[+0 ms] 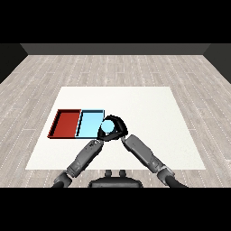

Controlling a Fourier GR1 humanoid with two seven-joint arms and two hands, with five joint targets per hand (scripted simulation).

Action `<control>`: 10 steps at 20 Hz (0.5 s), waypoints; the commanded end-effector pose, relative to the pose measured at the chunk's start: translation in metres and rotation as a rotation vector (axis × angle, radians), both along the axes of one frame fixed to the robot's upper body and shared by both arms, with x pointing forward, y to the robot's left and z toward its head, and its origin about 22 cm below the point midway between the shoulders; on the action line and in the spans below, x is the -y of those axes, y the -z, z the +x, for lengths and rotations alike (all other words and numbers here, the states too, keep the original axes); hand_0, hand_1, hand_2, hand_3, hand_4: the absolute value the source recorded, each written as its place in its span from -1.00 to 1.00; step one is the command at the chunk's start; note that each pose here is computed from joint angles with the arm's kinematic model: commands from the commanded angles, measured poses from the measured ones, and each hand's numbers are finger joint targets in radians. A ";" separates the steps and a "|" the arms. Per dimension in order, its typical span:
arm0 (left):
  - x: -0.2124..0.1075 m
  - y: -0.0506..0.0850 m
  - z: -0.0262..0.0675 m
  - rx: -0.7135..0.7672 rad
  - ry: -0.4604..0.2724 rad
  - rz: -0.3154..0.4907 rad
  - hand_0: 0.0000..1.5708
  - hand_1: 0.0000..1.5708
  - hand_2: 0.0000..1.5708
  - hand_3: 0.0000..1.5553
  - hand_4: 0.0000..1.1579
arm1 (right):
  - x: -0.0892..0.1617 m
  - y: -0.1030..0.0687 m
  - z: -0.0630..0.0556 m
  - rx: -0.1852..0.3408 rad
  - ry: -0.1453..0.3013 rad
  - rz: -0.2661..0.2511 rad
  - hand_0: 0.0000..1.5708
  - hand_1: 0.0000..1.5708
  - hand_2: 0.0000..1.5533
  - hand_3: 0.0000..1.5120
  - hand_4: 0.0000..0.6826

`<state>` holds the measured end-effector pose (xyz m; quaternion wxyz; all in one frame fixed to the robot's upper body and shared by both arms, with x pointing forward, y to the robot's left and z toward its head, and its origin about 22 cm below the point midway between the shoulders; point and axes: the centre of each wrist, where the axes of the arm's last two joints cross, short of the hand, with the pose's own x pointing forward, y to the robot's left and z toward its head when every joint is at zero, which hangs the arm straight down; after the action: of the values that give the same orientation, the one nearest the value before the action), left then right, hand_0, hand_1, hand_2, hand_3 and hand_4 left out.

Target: Pick the blue can and put it in the blue box

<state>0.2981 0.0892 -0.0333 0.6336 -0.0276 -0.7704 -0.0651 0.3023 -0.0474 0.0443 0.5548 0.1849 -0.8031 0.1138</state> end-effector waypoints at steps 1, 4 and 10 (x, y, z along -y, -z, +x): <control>-0.001 -0.008 0.0098 -0.051 -0.019 -0.028 1.00 1.00 0.97 0.89 0.13 | -0.002 -0.003 -0.004 -0.041 -0.039 0.094 0.59 0.59 0.67 0.61 -0.20; 0.004 0.002 0.0056 -0.041 0.004 -0.041 1.00 1.00 0.93 0.86 0.90 | 0.002 -0.004 -0.001 -0.054 -0.008 0.044 -1.00 -1.00 -1.00 -1.00 -1.00; 0.010 0.002 0.0001 -0.043 0.005 -0.039 1.00 1.00 0.93 0.87 0.94 | -0.005 -0.006 0.007 -0.035 -0.017 0.052 -1.00 -1.00 -1.00 -1.00 -1.00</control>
<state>0.3008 0.0874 -0.0406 0.6476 -0.0426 -0.7590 -0.0528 0.3075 -0.0502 0.0462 0.5681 0.1998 -0.7927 0.0951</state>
